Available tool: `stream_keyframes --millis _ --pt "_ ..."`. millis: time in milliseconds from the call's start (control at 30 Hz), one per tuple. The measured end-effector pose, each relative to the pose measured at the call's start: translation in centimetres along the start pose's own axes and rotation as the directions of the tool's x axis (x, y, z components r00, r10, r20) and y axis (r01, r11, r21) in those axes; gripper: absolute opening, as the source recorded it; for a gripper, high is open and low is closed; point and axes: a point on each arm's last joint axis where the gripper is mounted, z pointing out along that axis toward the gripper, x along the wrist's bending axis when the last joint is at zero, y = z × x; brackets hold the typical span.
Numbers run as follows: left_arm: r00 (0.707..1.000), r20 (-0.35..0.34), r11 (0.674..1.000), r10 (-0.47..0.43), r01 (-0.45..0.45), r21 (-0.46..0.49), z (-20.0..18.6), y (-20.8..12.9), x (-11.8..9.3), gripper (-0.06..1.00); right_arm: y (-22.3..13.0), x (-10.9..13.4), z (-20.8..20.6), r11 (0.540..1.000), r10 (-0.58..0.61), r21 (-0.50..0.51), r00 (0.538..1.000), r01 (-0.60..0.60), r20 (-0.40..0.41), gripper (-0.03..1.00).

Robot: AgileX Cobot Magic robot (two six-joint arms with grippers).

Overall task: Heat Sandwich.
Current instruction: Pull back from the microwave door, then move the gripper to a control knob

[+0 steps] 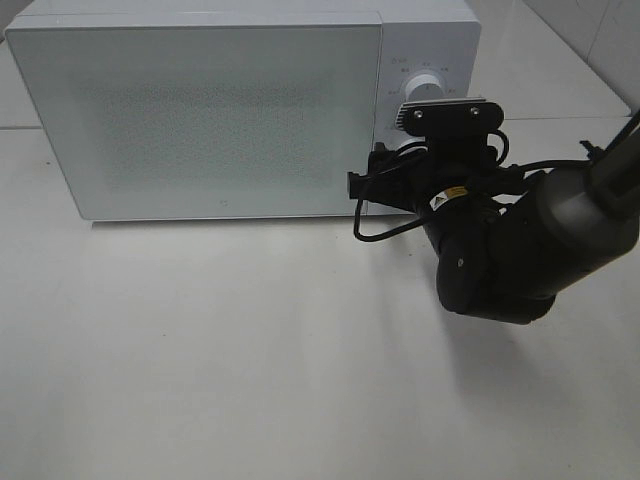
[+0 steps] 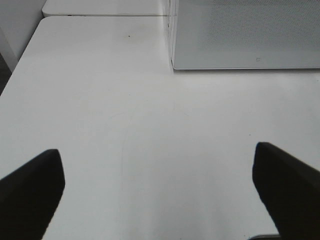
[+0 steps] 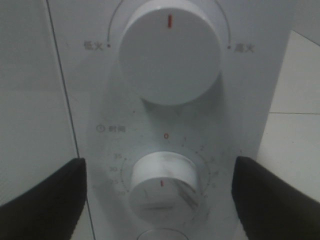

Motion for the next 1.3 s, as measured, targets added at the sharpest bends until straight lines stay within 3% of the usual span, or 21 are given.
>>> stream_keyframes --millis 400,567,600,667,1300 --pt "1.000 0.000 1.000 0.000 0.000 0.000 0.00 0.00 0.00 0.96 -0.44 0.12 0.41 1.000 -0.004 0.011 1.000 0.004 0.002 0.74" --pt "1.000 0.000 1.000 0.000 0.000 0.000 0.00 0.00 0.00 0.96 -0.44 0.12 0.41 1.000 -0.004 0.011 1.000 0.004 0.002 0.57" --pt "1.000 0.000 1.000 0.000 0.000 0.000 0.00 0.00 0.00 0.96 -0.44 0.04 0.41 1.000 0.000 0.011 1.000 0.000 0.011 0.46" --pt "1.000 0.000 1.000 0.000 0.000 0.000 0.00 0.00 0.00 0.96 -0.44 -0.04 0.44 1.000 0.001 0.012 1.000 -0.002 0.014 0.43" --pt "1.000 0.000 1.000 0.000 0.000 0.000 0.00 0.00 0.00 0.96 -0.44 -0.10 0.47 1.000 0.010 0.012 1.000 -0.010 0.016 0.43"
